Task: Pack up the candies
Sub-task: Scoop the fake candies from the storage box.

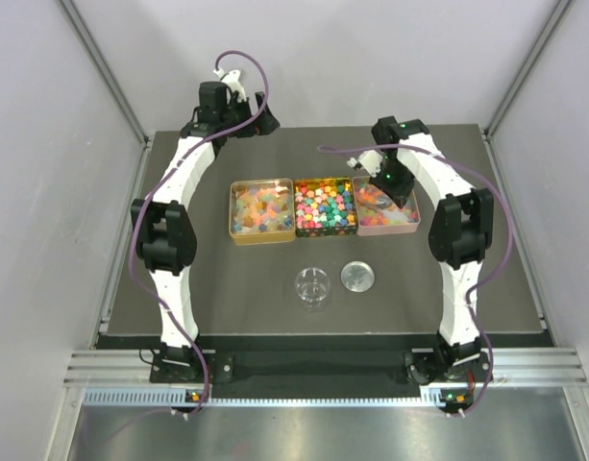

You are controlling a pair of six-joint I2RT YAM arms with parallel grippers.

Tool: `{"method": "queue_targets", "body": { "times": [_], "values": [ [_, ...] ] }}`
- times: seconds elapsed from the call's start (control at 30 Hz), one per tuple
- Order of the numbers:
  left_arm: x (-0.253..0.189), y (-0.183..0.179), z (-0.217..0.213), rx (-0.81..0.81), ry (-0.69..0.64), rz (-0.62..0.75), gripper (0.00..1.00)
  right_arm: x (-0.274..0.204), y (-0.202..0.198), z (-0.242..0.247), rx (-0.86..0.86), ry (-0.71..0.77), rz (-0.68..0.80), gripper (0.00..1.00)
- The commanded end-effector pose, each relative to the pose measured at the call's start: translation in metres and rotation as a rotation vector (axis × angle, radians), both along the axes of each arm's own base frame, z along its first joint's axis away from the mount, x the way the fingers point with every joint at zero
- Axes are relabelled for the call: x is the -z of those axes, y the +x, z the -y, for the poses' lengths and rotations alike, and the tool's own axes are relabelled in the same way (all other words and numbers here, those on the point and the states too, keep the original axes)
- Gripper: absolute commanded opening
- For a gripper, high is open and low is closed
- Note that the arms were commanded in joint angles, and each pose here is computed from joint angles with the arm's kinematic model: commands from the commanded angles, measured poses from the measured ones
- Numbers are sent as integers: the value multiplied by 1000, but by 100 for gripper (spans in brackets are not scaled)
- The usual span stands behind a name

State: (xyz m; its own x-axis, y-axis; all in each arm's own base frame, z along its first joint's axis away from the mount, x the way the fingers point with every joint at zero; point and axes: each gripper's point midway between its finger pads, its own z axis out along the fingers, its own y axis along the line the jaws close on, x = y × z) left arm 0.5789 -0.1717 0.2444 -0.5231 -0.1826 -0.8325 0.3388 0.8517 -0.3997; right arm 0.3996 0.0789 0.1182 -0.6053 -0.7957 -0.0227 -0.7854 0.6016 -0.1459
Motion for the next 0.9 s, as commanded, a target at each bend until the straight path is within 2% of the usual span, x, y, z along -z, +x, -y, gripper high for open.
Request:
{"method": "queue_targets", "body": {
  "times": [0.0, 0.27, 0.47, 0.87],
  "values": [
    [-41, -3, -3, -6, 6, 107, 99, 5, -28, -2, -7, -8, -127, 0],
    [-44, 1, -3, -7, 4, 118, 99, 19, -50, 10, -13, -49, -214, 0],
    [-44, 1, -4, -12, 13, 122, 99, 37, -48, 13, -19, -66, -252, 0],
    [-47, -3, -7, -11, 40, 131, 99, 53, -29, 8, -11, -5, -168, 0]
  ]
}}
